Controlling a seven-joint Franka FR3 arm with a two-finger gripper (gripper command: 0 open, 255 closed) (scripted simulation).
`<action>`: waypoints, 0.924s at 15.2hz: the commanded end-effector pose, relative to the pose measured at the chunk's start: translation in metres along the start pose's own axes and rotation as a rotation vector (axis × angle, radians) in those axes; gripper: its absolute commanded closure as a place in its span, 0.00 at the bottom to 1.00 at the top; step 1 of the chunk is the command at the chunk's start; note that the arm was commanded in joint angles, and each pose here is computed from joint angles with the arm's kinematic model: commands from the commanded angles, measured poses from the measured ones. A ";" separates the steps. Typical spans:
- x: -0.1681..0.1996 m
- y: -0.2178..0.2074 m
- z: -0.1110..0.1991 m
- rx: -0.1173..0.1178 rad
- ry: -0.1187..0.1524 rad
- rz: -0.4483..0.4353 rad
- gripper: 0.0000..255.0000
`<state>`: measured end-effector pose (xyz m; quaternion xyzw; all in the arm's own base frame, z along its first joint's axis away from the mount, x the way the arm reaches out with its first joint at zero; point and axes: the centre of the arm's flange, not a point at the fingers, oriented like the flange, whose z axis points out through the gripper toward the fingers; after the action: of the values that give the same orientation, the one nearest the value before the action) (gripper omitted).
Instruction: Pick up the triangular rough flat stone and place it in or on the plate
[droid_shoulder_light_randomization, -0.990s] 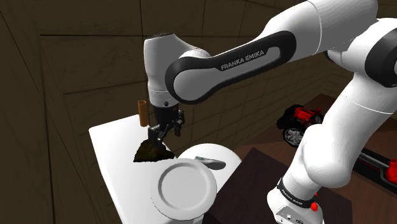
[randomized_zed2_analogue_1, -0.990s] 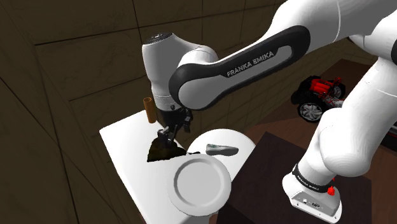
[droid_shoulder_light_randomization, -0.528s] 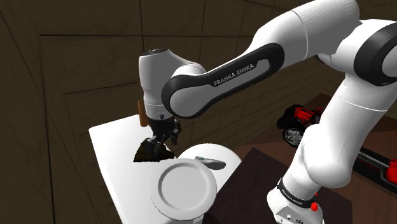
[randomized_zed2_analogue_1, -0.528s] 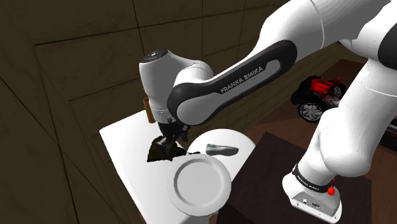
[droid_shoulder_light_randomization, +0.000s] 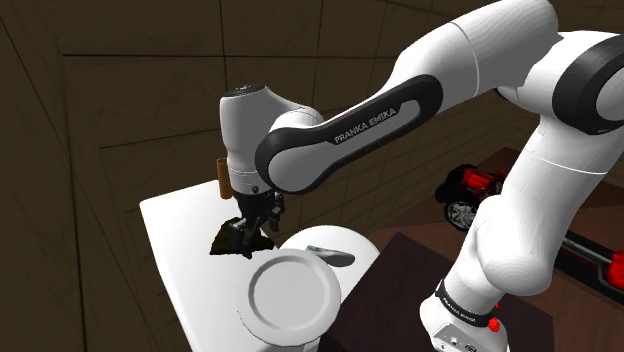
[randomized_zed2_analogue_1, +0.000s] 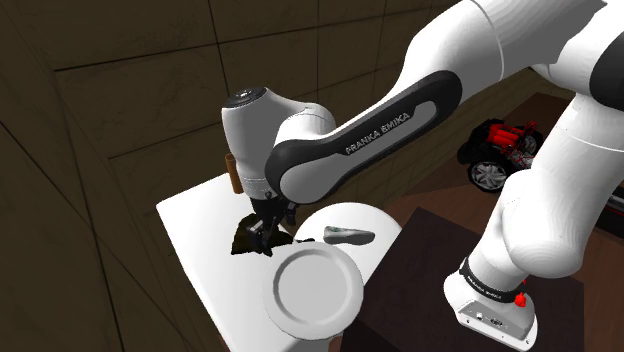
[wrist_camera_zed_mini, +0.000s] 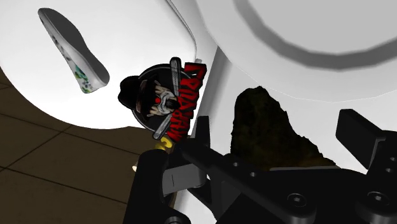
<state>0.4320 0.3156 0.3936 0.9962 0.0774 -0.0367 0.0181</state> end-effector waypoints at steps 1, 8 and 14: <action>0.000 0.000 0.000 0.000 0.000 0.000 0.00; 0.000 0.000 0.000 0.000 0.000 0.000 1.00; -0.001 0.000 -0.016 0.000 0.000 0.000 1.00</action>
<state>0.4320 0.3164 0.4038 0.9962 0.0774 -0.0366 0.0181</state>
